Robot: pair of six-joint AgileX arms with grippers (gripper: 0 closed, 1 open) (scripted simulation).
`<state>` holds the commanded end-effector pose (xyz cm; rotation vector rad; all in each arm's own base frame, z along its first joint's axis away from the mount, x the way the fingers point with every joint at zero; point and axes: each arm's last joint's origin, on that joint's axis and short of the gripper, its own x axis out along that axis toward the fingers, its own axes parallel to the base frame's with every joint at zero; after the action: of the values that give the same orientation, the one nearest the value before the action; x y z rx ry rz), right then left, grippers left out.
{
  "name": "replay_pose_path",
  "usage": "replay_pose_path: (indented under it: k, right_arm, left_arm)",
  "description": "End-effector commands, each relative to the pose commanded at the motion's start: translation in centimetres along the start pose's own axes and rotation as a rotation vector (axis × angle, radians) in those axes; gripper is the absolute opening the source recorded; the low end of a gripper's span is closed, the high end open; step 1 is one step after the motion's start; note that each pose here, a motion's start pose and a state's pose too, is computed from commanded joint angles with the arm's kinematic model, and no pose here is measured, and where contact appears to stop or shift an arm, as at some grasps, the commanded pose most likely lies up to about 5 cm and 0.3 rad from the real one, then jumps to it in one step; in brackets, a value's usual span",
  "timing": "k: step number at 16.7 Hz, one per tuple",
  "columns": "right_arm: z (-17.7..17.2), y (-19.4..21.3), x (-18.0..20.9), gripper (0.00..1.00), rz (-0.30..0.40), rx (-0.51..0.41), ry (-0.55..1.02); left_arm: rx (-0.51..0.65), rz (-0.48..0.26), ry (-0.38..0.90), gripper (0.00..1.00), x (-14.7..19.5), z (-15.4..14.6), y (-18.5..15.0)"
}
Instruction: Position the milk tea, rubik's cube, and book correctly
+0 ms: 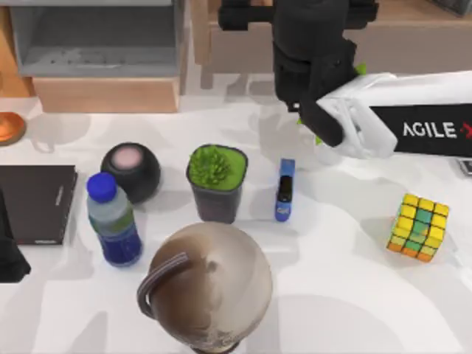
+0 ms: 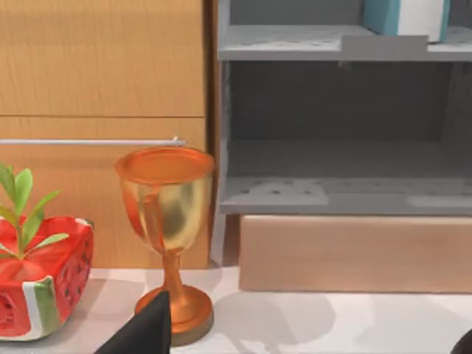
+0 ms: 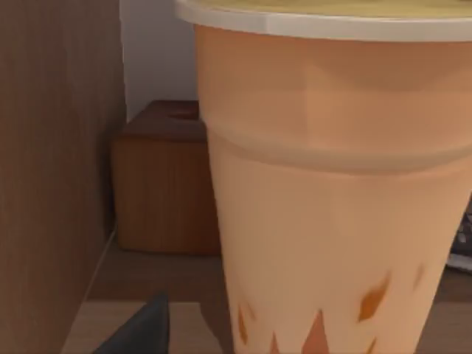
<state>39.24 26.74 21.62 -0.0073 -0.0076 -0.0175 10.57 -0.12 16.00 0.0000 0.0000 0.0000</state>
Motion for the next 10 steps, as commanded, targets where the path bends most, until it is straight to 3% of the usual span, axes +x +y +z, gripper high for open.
replay_pose_path:
  k: [5,10]
  right_arm:
    - [3.7,-0.4,2.0,1.0,0.002,-0.003,0.004]
    - [1.1,-0.2,6.5,1.0,-0.005,-0.007,0.012]
  left_arm:
    - [0.0,0.0,0.0,1.0,0.0,0.0,0.0]
    - [0.0,0.0,0.0,1.0,0.0,0.0,0.0]
